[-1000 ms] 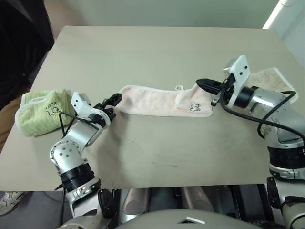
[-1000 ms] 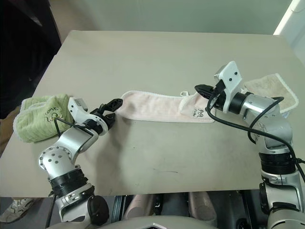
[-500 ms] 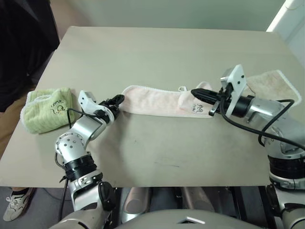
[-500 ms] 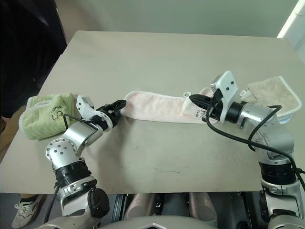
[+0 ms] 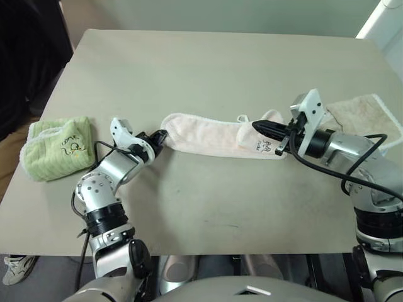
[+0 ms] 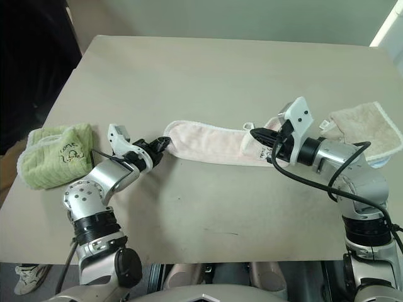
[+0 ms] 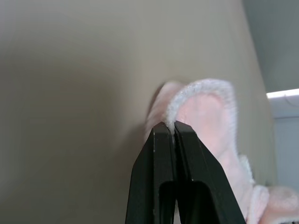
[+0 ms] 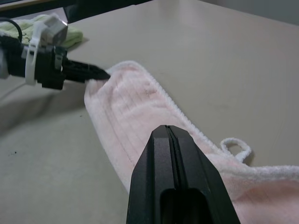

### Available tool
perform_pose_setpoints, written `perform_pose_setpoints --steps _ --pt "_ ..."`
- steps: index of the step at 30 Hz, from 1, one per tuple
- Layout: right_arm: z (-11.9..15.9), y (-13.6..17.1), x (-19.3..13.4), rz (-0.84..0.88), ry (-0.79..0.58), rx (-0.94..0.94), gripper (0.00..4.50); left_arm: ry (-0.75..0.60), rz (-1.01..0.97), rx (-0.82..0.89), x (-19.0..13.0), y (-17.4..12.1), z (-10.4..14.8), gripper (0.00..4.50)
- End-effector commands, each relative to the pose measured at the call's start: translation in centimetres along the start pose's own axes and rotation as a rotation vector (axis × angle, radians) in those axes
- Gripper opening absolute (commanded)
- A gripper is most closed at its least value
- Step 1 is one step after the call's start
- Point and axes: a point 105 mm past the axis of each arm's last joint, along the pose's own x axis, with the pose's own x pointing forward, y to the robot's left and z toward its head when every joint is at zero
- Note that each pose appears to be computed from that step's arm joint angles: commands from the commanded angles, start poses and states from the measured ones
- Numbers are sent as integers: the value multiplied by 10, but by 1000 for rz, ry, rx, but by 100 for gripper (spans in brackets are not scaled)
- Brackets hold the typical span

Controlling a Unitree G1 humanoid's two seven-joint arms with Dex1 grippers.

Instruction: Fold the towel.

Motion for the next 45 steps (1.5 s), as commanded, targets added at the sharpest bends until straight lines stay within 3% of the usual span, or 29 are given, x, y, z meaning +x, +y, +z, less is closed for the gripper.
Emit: perform_pose_setpoints --steps 1,5,9,17,21,29,36,42,45 --pt "12 2 -3 -7 -37 -36 0 -130 -67 32 -8 -16 36 3" --pt "11 1 -3 -12 -35 -35 0 -180 -97 148 -17 -29 63 3" --pt "11 1 -3 -16 -35 -35 0 -171 -139 202 -18 -41 64 3" --pt "6 -7 -6 -60 -20 -34 0 2 -341 332 -3 -105 3 3" --pt "2 -23 -12 -135 -3 -32 0 134 -473 445 4 -146 -43 3" --pt "-5 -57 -37 -299 43 -54 0 376 -684 597 2 -189 -116 3" --pt "-6 -71 -56 -396 56 -62 0 556 -707 818 6 -182 -165 3" --pt "-7 -69 -59 -405 56 -62 0 594 -704 878 12 -173 -180 3" --pt "-7 -66 -61 -410 58 -59 0 578 -700 834 15 -174 -176 64"
